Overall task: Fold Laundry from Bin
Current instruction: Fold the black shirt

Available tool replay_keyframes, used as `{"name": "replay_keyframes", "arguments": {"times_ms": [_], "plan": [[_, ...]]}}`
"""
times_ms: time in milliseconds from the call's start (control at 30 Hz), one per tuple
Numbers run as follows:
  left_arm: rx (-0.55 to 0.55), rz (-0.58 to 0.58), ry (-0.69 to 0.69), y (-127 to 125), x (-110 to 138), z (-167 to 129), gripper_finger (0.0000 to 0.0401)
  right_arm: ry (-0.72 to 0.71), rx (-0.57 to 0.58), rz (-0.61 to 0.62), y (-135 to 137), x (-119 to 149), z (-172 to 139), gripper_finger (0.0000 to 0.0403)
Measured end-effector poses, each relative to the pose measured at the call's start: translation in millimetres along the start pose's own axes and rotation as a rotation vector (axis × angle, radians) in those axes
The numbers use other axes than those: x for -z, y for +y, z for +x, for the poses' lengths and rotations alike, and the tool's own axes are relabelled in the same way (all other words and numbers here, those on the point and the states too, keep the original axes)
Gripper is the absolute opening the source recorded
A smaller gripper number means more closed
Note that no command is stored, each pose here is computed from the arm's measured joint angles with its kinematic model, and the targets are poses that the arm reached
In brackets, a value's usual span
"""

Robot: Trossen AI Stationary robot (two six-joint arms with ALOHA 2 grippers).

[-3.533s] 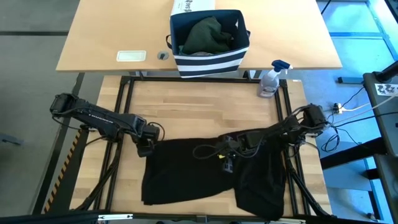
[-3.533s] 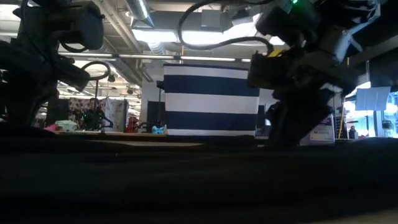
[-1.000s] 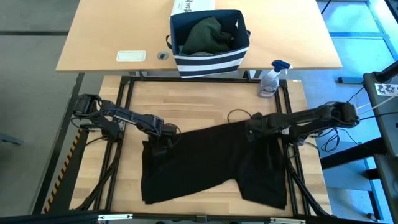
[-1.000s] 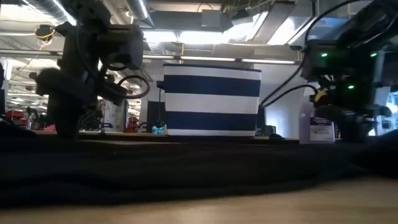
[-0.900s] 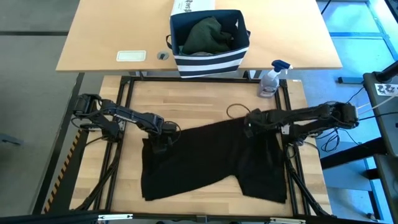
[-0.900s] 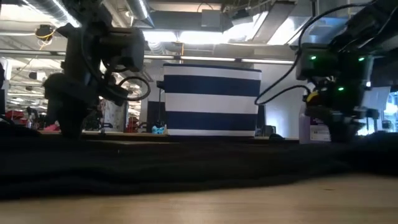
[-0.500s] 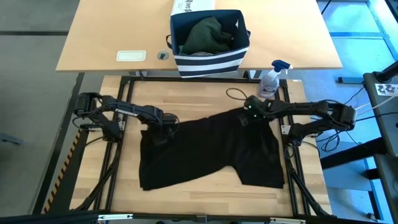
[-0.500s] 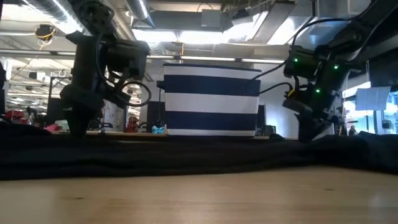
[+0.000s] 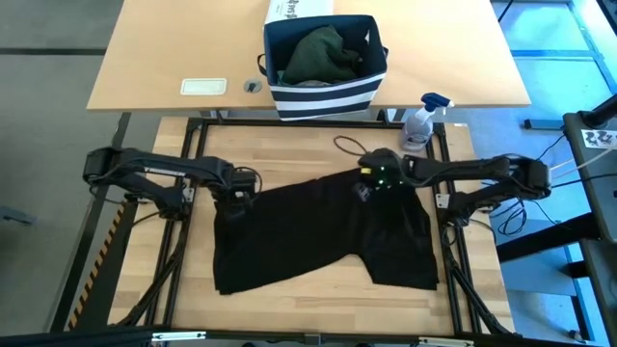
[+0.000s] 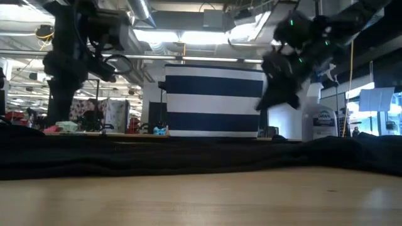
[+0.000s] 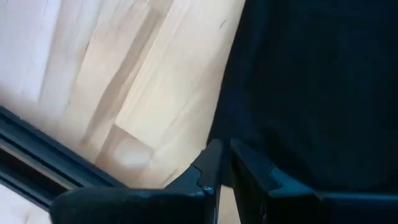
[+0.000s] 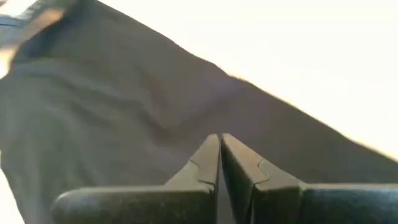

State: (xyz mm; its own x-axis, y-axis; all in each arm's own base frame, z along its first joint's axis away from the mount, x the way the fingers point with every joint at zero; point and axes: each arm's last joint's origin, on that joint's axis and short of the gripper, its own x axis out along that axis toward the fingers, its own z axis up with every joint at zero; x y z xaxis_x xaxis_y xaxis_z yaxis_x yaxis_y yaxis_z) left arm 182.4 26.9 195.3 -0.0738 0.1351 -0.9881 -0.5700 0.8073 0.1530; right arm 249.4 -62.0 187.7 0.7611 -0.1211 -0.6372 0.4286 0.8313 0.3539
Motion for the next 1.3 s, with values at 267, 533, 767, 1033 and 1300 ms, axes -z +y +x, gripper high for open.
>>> {"name": "replay_keyframes", "arguments": {"times_ms": [267,533,767,1033,1300], "plan": [[0.063,0.107,0.032,-3.5,0.5,0.9,0.0027,0.004,-0.100,-0.186,60.2,-17.3,35.4,0.0019],[0.137,0.234,-0.050,-11.4,-10.7,3.5,0.0027,0.190,-0.158,-0.274,101.1,16.0,81.6,0.0019],[0.141,0.252,0.090,-21.1,-6.5,24.0,0.0027,0.288,-0.184,-0.294,127.3,49.3,98.0,0.0019],[0.133,0.313,0.257,-49.7,8.8,45.3,0.0027,0.402,-0.172,-0.269,136.4,74.1,99.6,0.0019],[0.215,0.364,0.298,-81.5,26.6,49.1,0.0027,0.440,-0.197,-0.259,156.4,76.8,64.3,0.0019]]}}
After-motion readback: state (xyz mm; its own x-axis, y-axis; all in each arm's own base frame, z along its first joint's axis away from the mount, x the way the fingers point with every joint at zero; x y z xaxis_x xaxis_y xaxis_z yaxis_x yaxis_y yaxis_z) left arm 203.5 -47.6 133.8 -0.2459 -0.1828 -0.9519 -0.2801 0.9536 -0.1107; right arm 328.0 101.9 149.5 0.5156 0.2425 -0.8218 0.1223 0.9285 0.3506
